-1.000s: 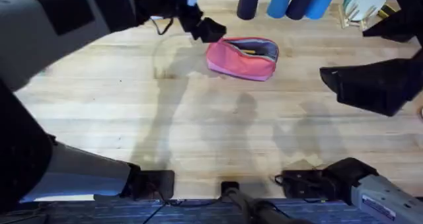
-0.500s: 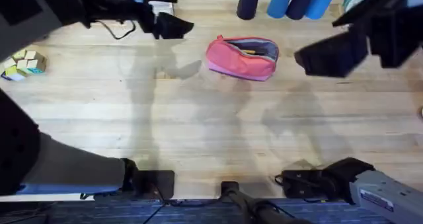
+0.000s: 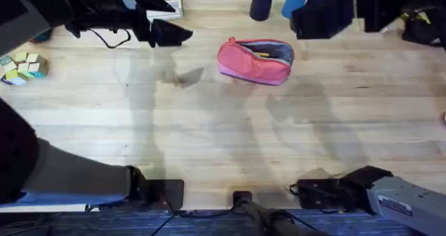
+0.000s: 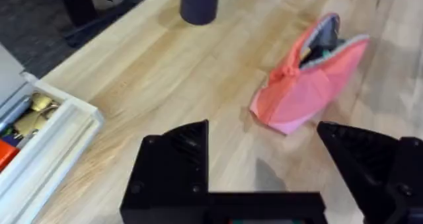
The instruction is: Unzip the bag, pick up the pens from the table one at a time and place them inside, then zip the bag closed.
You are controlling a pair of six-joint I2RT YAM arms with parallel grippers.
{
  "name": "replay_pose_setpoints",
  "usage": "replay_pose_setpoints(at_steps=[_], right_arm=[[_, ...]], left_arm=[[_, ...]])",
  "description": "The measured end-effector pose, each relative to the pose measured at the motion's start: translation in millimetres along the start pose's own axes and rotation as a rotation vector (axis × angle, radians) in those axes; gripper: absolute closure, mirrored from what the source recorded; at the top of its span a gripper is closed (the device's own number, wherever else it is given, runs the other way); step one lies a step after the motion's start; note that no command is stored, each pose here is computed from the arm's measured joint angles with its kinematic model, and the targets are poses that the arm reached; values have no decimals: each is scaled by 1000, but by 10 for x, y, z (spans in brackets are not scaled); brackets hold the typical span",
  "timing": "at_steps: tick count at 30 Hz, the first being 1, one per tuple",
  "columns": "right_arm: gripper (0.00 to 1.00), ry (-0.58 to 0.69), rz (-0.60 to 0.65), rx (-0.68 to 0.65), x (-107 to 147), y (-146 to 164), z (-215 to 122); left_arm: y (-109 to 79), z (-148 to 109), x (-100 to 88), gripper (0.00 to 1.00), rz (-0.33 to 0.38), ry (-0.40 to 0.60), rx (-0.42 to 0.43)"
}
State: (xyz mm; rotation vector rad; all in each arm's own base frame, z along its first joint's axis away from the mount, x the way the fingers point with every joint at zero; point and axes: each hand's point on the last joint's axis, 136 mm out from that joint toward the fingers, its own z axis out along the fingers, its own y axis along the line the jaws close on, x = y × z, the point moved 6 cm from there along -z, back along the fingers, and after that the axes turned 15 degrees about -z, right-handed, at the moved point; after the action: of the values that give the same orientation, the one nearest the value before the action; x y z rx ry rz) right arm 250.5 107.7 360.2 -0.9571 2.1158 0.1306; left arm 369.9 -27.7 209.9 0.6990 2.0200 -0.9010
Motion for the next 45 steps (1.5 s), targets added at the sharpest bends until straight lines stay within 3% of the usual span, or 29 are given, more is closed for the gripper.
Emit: replay_pose_setpoints(at_steps=[3,11,15,25,34,45], right_arm=[[3,17,49,-8,-3,-17,94],[4,65,153,-27,4,-55,343],[3,80,170,-34,10,-63,421],[3,66,176,-36,-18,-72,440],[3,-63,165,-70,-247,-90,471],[3,-35,277,-101,-288,-161,948]], left_arm=[[-38,-1,59,7,53,22,17],[-46,-1,70,8,287,24,23],[-47,-1,72,8,353,24,25],[-55,-2,84,8,384,27,29],[-55,-2,85,8,385,27,29],[-56,-2,87,7,387,28,30]])
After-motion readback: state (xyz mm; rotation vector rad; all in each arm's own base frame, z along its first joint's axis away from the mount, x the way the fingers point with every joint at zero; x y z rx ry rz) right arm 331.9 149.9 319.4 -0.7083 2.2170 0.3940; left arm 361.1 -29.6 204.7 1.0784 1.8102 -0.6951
